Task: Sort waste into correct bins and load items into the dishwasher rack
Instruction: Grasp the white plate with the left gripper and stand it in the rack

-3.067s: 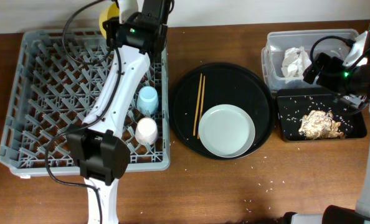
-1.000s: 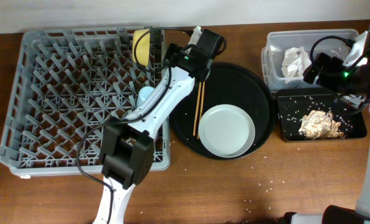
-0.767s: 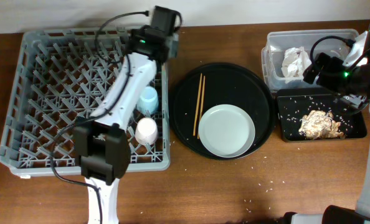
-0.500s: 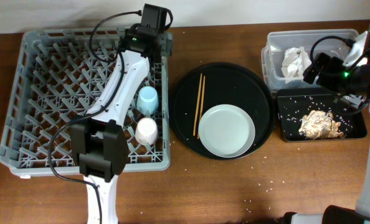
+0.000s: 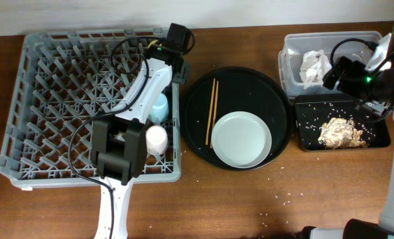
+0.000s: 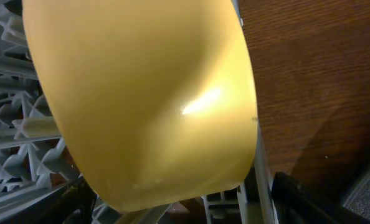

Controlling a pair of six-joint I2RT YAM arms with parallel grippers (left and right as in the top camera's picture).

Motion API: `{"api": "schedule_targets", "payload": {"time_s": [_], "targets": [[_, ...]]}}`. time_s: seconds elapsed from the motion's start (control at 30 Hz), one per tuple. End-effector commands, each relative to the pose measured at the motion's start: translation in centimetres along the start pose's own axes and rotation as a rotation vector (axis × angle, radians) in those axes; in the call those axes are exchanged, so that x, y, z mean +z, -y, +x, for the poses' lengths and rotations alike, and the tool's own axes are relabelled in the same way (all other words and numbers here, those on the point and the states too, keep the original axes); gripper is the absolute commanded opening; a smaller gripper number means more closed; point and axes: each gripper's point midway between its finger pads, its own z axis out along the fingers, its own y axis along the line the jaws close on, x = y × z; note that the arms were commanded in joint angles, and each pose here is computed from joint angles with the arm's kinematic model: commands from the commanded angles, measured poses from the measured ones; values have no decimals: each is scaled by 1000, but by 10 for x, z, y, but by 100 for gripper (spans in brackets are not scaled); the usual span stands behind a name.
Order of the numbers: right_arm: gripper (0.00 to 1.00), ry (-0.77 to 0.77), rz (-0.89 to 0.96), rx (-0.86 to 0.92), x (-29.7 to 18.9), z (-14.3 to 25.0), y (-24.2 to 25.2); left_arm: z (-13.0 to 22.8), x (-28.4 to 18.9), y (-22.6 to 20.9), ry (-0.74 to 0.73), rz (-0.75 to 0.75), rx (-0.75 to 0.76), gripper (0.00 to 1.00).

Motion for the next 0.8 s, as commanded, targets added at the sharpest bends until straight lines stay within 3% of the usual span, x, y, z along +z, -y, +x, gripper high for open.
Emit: {"api": "schedule_targets", "payload": {"time_s": [0.0, 0.1, 0.13, 0.23, 0.33, 0.4, 0.47, 0.6, 0.67, 0.7, 0.77], "targets": [[98, 6, 11, 14, -1, -2, 3, -39, -45, -22, 102, -30, -41, 89], [99, 7, 11, 14, -1, -2, 3, -59, -123, -27, 163, 0, -49, 90], [98, 6, 11, 14, -1, -2, 3, -50, -143, -13, 137, 40, -48, 89], [99, 7, 11, 14, -1, -2, 3, 9, -166, 77, -66, 360, 98, 89], [99, 7, 11, 14, -1, -2, 3, 38, -144, 133, -139, 432, 198, 89], [98, 6, 11, 14, -1, -2, 3, 60, -115, 187, -116, 581, 430, 89], [98, 6, 11, 14, -1, -2, 3, 79, -90, 222, -88, 627, 596, 89], [98, 7, 11, 14, -1, -2, 3, 92, -47, 253, -84, 607, 644, 89], [99, 7, 11, 14, -1, -2, 3, 100, -38, 256, -106, 606, 651, 78], [98, 7, 11, 14, -1, -2, 3, 100, -38, 257, -107, 606, 651, 64], [98, 7, 11, 14, -1, -2, 3, 101, -38, 257, -108, 606, 651, 12]]}}
